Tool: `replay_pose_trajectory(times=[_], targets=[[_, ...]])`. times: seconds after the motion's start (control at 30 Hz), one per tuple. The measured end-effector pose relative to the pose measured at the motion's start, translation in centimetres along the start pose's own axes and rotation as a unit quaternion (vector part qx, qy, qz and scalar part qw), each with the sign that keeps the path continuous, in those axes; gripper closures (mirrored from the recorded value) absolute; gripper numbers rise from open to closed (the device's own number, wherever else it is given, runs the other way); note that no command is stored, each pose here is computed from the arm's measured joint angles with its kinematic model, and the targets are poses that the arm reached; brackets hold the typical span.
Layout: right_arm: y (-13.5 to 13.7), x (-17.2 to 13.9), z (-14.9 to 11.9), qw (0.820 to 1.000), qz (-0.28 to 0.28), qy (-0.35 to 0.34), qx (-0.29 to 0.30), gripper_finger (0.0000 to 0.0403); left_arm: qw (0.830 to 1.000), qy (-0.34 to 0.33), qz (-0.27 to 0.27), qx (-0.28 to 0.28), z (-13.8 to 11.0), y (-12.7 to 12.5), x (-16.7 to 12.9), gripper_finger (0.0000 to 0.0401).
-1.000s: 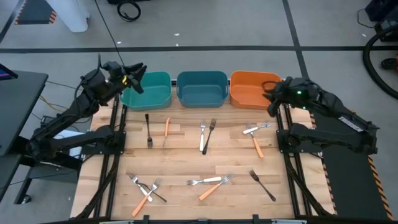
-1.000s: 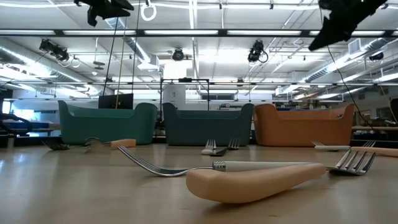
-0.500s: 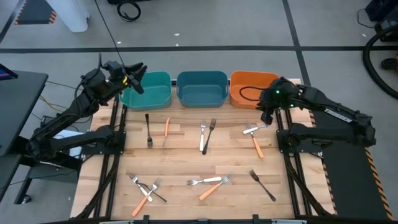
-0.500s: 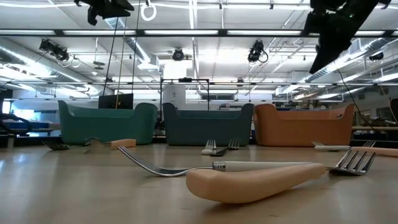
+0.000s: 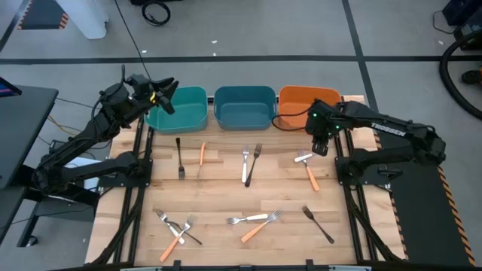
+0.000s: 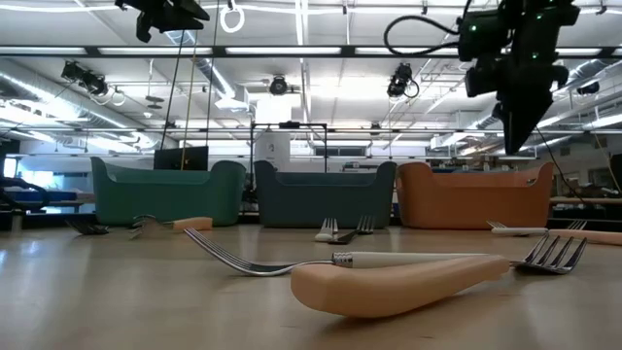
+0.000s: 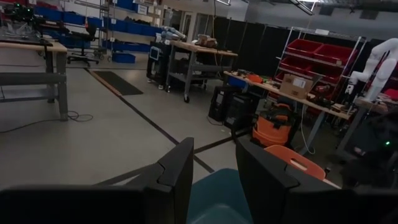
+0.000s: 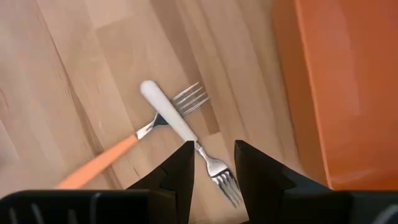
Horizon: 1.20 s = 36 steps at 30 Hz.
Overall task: Sort silverware by color (type)
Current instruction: Put the white fork into the dark blue bin
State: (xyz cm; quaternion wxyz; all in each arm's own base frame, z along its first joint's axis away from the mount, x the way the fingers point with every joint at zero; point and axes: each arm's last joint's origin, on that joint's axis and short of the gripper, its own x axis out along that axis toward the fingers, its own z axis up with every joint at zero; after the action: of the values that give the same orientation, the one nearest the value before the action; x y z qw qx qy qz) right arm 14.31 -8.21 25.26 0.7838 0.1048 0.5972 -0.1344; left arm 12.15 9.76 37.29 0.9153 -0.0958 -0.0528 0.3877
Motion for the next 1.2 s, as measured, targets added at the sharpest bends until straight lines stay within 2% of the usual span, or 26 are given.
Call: replay_pose_trajectory(times=[0.27,0.37,0.57,0.77,1.03,1.2], targets=[[0.2,3.4,-1.3,0.998,0.032,0.052,-0.003,0.0281,1.0,0.009,0.002,0.002,-0.2,0.0,0.0,0.0271],[0.2,3.2,-0.5,1.0,0.018,0.012,-0.01,0.0283,1.0,0.017,0.004,0.003,-0.3,0.1,0.0,0.0271],[0.8,3.7,-0.6,0.999,0.02,0.021,-0.026,0.0283,1.0,0.026,0.006,0.004,-0.5,0.1,0.0,0.0271],[2.5,4.3,0.0,0.997,0.019,0.023,-0.075,0.0283,1.0,0.026,0.006,0.004,-0.5,0.1,0.0,0.0271],[3.9,7.0,0.9,0.989,0.03,0.094,-0.113,0.0283,1.0,0.026,0.006,0.005,-0.5,0.1,0.0,0.0271],[4.8,7.7,3.2,0.987,0.027,0.082,-0.134,0.0283,1.0,0.026,0.006,0.005,-0.5,0.1,0.0,0.0271]])
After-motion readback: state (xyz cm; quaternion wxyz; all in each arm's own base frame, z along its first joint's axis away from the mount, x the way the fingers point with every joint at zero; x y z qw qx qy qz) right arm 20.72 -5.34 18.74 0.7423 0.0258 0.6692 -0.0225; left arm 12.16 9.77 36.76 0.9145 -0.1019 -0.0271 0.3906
